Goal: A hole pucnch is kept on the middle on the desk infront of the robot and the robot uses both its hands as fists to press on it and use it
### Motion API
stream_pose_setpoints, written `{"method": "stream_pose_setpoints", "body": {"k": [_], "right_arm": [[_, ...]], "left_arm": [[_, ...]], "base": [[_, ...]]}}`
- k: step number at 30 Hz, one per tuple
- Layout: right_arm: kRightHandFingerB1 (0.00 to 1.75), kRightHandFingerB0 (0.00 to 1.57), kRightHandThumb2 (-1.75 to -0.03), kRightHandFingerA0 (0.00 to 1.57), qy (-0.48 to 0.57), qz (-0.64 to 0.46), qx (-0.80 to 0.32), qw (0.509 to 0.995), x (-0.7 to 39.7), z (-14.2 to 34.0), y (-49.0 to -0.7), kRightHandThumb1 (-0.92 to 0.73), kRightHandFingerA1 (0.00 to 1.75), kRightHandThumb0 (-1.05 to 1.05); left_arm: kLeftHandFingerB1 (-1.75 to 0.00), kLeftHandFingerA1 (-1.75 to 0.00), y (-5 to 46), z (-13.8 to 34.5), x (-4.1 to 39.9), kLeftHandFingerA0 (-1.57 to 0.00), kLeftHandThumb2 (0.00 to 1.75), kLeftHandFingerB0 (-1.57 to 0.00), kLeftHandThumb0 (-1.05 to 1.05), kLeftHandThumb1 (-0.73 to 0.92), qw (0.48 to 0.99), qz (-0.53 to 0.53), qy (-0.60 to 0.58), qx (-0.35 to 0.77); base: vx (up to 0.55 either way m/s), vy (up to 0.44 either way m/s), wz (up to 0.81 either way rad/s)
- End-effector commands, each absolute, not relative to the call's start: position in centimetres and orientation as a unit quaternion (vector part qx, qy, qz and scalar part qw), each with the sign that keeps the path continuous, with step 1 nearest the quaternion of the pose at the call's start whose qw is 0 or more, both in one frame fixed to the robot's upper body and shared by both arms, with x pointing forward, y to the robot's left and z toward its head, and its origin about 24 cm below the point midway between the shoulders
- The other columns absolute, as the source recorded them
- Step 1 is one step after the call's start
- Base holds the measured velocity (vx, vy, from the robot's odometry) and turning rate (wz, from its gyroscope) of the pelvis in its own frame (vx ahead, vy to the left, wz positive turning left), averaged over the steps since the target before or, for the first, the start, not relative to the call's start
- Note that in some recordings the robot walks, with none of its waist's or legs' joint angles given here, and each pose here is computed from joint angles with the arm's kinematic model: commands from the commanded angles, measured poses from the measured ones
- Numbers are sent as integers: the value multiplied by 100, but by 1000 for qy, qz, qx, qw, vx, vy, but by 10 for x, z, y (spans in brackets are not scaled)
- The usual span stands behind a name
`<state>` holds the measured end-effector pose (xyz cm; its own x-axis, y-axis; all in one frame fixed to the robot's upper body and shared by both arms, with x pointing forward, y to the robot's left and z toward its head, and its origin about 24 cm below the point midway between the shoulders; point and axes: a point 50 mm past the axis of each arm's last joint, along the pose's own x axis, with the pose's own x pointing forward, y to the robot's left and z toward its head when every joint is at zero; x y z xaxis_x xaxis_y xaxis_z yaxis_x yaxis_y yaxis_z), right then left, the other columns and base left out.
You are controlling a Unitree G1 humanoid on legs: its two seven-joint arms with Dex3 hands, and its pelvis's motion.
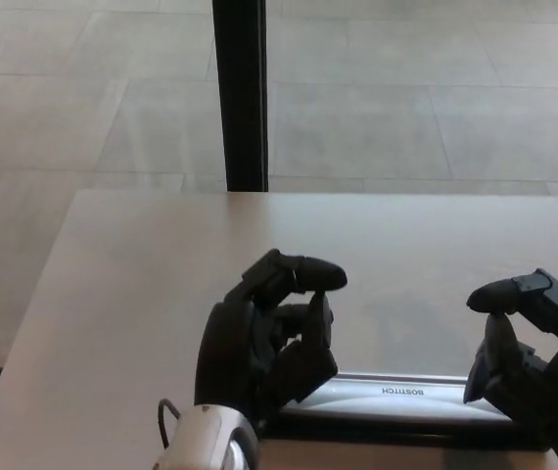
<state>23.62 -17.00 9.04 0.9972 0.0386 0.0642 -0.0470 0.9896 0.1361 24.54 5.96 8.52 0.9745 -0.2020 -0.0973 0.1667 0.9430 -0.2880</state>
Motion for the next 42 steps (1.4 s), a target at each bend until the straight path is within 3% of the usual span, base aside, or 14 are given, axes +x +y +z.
{"method": "stream_pose_setpoints", "body": {"k": [1,10,13,25,31,35,36,41,42], "right_arm": [[169,65,-101,106,-1,32,43,999,240,81,-170,-66,175,-39],[168,68,-103,106,3,8,24,1000,251,72,-176,-64,175,-40],[169,65,-103,105,13,-8,27,1000,247,61,-176,-66,175,-39],[166,71,-90,107,24,-88,47,995,232,9,-168,-67,175,-44],[170,70,-92,105,-10,-118,13,993,229,2,-165,-70,175,-40],[173,69,-91,102,-17,-151,-7,988,229,-7,-164,-70,175,-42],[167,70,-91,100,-14,-163,-23,986,227,-11,-165,-71,175,-40],[174,70,-87,97,-22,-211,-74,974,222,-24,-174,-70,175,-39],[175,70,-86,97,-21,-217,-81,973,222,-25,-175,-71,175,-41]], "left_arm": [[-161,-175,34,75,239,-84,83,-49,-31,82,974,-71,89,-198],[-169,-175,26,64,248,-88,90,-52,-31,80,978,-46,86,-185],[-163,-175,15,55,246,-91,78,-53,-35,86,970,16,80,-229],[-157,-175,-10,38,229,-95,80,-55,-34,84,974,82,55,-204],[-155,-175,-10,20,230,-94,81,-58,-33,82,975,141,66,-157],[-173,-175,-11,10,230,-90,80,-55,-32,78,980,158,62,-107],[-149,-175,-14,10,230,-88,77,-67,-31,80,981,157,57,-98],[-152,-175,-25,9,233,-85,76,-65,-33,81,989,141,38,-19],[-146,-175,-26,9,232,-84,76,-66,-33,82,990,138,38,-15]], "base": [[0,0,0],[0,0,0],[0,0,0],[0,0,0],[0,0,0],[0,0,0],[0,0,0],[0,0,0],[0,0,0]]}}
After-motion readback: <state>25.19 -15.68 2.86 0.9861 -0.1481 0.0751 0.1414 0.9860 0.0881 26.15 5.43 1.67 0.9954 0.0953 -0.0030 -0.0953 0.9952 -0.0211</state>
